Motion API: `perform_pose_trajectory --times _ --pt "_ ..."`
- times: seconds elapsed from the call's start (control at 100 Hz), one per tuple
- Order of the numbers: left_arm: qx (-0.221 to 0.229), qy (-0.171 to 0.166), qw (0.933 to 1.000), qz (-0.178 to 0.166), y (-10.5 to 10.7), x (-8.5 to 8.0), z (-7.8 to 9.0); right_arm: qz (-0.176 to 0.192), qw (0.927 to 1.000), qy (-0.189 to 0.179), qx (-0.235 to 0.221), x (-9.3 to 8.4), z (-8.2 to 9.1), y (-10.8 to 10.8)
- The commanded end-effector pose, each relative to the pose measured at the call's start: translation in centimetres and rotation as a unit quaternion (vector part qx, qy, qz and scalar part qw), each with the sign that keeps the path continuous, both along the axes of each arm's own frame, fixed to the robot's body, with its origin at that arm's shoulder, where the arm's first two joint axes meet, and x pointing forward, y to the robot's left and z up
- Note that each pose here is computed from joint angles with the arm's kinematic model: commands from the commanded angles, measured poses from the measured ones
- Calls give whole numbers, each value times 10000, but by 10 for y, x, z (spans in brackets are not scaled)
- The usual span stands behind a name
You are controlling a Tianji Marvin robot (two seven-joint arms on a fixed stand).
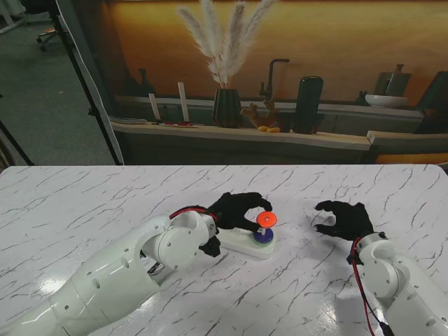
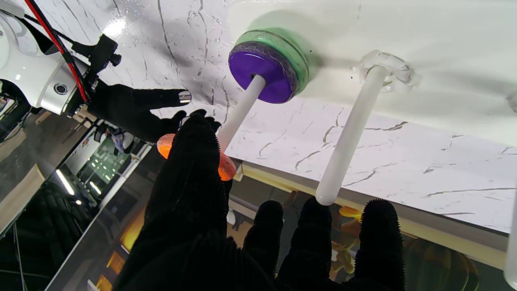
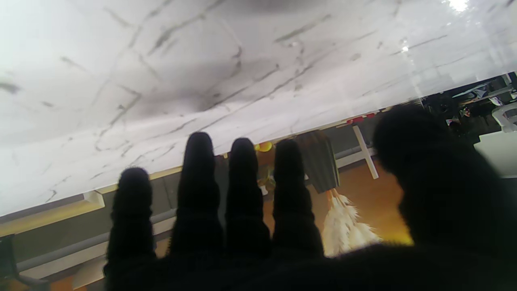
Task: Move the three rings of the Hanoi Tower from the left rod to the right rod
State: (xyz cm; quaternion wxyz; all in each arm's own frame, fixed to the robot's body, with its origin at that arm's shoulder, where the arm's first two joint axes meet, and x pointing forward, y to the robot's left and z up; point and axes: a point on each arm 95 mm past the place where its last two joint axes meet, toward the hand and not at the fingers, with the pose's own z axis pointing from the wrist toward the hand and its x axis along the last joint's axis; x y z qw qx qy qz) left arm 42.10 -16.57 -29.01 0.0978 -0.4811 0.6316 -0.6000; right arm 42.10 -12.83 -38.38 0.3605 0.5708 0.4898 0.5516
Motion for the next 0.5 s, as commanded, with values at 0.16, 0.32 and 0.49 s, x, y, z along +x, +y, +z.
perform_pose_trajectory --times 0.16,0.32,0.49 --pt "-11 29 9999 -138 -4 -2 -2 36 10000 5 15 -1 -2 3" --pt "25 5 9999 -153 -4 -2 -3 35 10000 -3 7 -2 -1 2" --pt "36 0 9999 -153 -3 -2 -4 33 10000 -16 -1 -1 0 2"
